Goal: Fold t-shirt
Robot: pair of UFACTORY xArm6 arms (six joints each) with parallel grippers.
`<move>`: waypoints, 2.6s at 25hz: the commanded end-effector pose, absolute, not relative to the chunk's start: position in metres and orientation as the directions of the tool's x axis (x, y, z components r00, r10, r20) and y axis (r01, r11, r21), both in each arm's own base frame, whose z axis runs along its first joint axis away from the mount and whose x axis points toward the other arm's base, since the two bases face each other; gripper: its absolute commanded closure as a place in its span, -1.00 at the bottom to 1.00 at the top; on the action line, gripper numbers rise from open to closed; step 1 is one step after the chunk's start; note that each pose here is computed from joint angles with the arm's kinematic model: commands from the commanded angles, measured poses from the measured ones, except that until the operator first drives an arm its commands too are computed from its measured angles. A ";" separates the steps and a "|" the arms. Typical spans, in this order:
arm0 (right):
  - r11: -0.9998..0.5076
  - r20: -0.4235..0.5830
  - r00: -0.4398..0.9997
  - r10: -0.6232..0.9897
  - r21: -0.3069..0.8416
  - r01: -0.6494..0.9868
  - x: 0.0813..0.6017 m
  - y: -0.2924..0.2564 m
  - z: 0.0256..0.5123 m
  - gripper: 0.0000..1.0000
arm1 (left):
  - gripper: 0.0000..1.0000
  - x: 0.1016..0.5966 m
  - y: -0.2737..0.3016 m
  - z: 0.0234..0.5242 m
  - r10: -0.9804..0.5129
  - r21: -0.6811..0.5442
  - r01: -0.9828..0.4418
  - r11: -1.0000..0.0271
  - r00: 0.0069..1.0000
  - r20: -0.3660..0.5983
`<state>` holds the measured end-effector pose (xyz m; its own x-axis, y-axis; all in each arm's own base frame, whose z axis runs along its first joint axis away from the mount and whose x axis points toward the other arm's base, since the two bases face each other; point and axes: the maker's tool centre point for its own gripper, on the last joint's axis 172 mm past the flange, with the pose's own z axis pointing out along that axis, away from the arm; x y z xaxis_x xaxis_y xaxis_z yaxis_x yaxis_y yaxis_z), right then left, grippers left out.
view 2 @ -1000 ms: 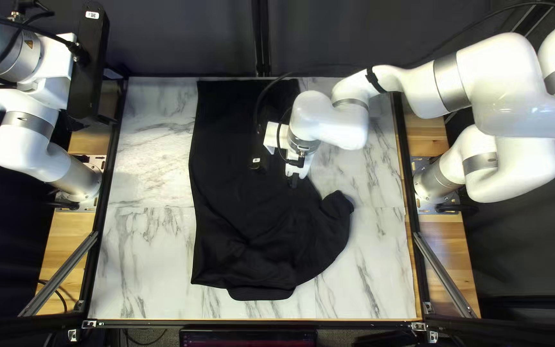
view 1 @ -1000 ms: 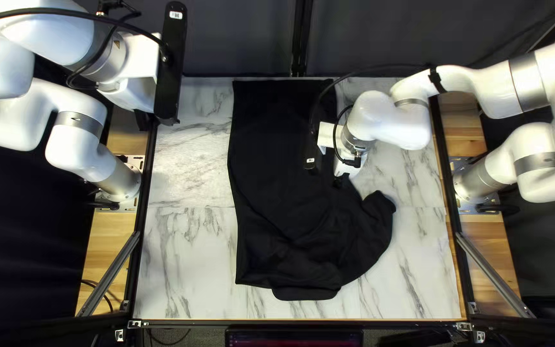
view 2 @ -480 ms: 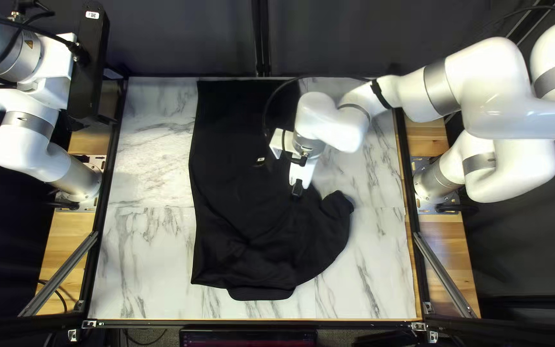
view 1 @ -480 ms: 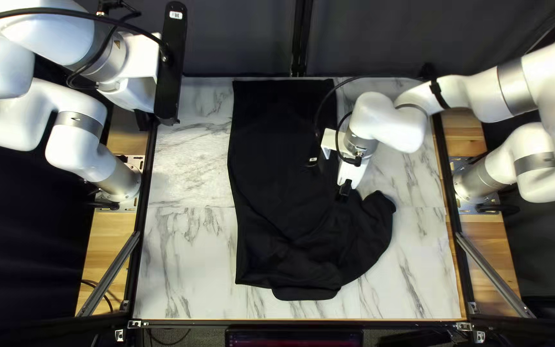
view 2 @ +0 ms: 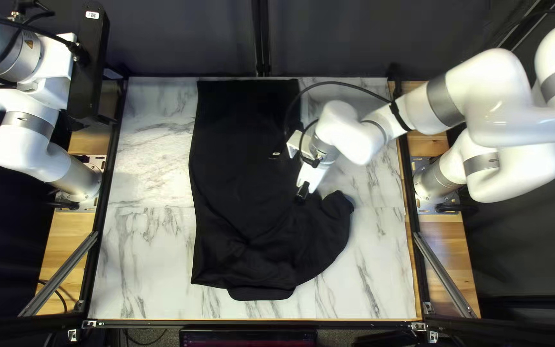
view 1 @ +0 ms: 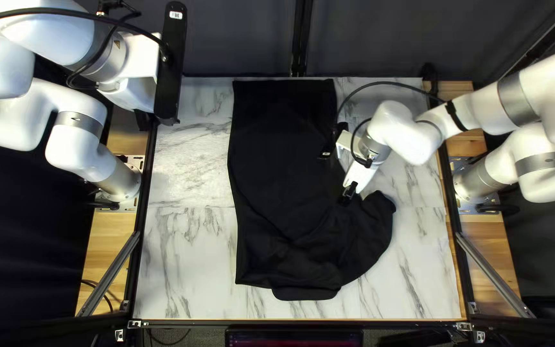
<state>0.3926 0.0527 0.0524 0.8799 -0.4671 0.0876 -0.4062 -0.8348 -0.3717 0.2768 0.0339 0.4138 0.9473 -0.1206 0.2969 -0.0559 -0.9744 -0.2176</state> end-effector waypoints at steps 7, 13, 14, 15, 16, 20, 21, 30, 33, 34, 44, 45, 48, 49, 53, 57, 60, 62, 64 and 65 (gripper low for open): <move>-0.848 0.083 0.880 -0.467 -0.324 -0.419 0.386 0.056 0.041 -1.00 | -1.00 0.277 0.034 0.414 -0.121 -0.218 -0.056 -0.974 0.947 0.297; -0.844 0.066 0.878 -0.474 -0.317 -0.432 0.381 0.049 0.036 -1.00 | -1.00 0.277 0.034 0.414 -0.121 -0.218 -0.056 -0.974 0.947 0.297; -0.843 0.063 0.878 -0.474 -0.318 -0.433 0.382 0.049 0.034 -1.00 | -1.00 0.277 0.034 0.414 -0.121 -0.218 -0.056 -0.974 0.947 0.297; -0.843 0.061 0.878 -0.474 -0.319 -0.433 0.383 0.049 0.033 -1.00 | -1.00 0.277 0.034 0.414 -0.121 -0.218 -0.056 -0.974 0.947 0.297; -0.842 0.057 0.879 -0.474 -0.321 -0.433 0.383 0.049 0.031 -1.00 | -1.00 0.277 0.034 0.414 -0.121 -0.218 -0.056 -0.974 0.947 0.297; -0.841 0.050 0.880 -0.473 -0.324 -0.433 0.382 0.049 0.029 -0.75 | -1.00 0.277 0.034 0.414 -0.121 -0.218 -0.056 -0.974 0.947 0.297; -0.840 0.047 0.880 -0.473 -0.324 -0.435 0.382 0.049 0.028 -0.59 | -1.00 0.277 0.034 0.414 -0.121 -0.218 -0.056 -0.974 0.947 0.297; -0.841 0.035 0.880 -0.473 -0.316 -0.439 0.381 0.049 0.026 0.86 | -1.00 0.277 0.034 0.414 -0.121 -0.218 -0.056 -0.974 0.947 0.297; -0.841 0.035 0.880 -0.473 -0.315 -0.439 0.380 0.049 0.026 0.93 | -1.00 0.277 0.034 0.414 -0.121 -0.218 -0.056 -0.974 0.947 0.297; -0.841 0.036 0.880 -0.473 -0.314 -0.439 0.381 0.050 0.028 0.94 | -1.00 0.277 0.034 0.414 -0.121 -0.218 -0.056 -0.974 0.947 0.297; -0.859 0.070 0.883 -0.464 -0.279 -0.429 0.412 0.057 0.072 0.95 | -1.00 0.277 0.034 0.414 -0.121 -0.218 -0.056 -0.974 0.947 0.297; -0.862 0.072 0.884 -0.461 -0.275 -0.427 0.416 0.058 0.077 0.95 | -1.00 0.277 0.034 0.414 -0.121 -0.218 -0.056 -0.974 0.947 0.297; -0.870 0.076 0.890 -0.450 -0.260 -0.418 0.437 0.067 0.097 0.95 | -1.00 0.277 0.034 0.414 -0.121 -0.218 -0.056 -0.974 0.947 0.297; -0.872 0.075 0.891 -0.447 -0.257 -0.416 0.444 0.071 0.102 0.95 | -1.00 0.277 0.034 0.414 -0.121 -0.218 -0.056 -0.974 0.947 0.297; -0.878 0.068 0.897 -0.437 -0.251 -0.408 0.467 0.079 0.114 0.92 | -1.00 0.277 0.034 0.414 -0.121 -0.218 -0.056 -0.974 0.947 0.297; -0.883 0.052 0.906 -0.420 -0.255 -0.395 0.491 0.076 0.114 0.77 | -1.00 0.277 0.034 0.414 -0.121 -0.218 -0.056 -0.974 0.947 0.297; -0.889 0.036 0.917 -0.397 -0.261 -0.375 0.511 0.069 0.104 0.67 | -1.00 0.277 0.034 0.414 -0.121 -0.218 -0.056 -0.974 0.947 0.297; -0.894 0.026 0.924 -0.382 -0.264 -0.362 0.522 0.064 0.097 0.71 | -1.00 0.277 0.034 0.414 -0.121 -0.218 -0.056 -0.974 0.947 0.297; -0.900 0.015 0.932 -0.361 -0.269 -0.344 0.532 0.057 0.086 0.65 | -1.00 0.277 0.034 0.414 -0.121 -0.218 -0.056 -0.974 0.947 0.297; -0.901 0.012 0.935 -0.355 -0.270 -0.339 0.534 0.056 0.082 0.64 | -1.00 0.277 0.034 0.414 -0.121 -0.218 -0.056 -0.974 0.947 0.297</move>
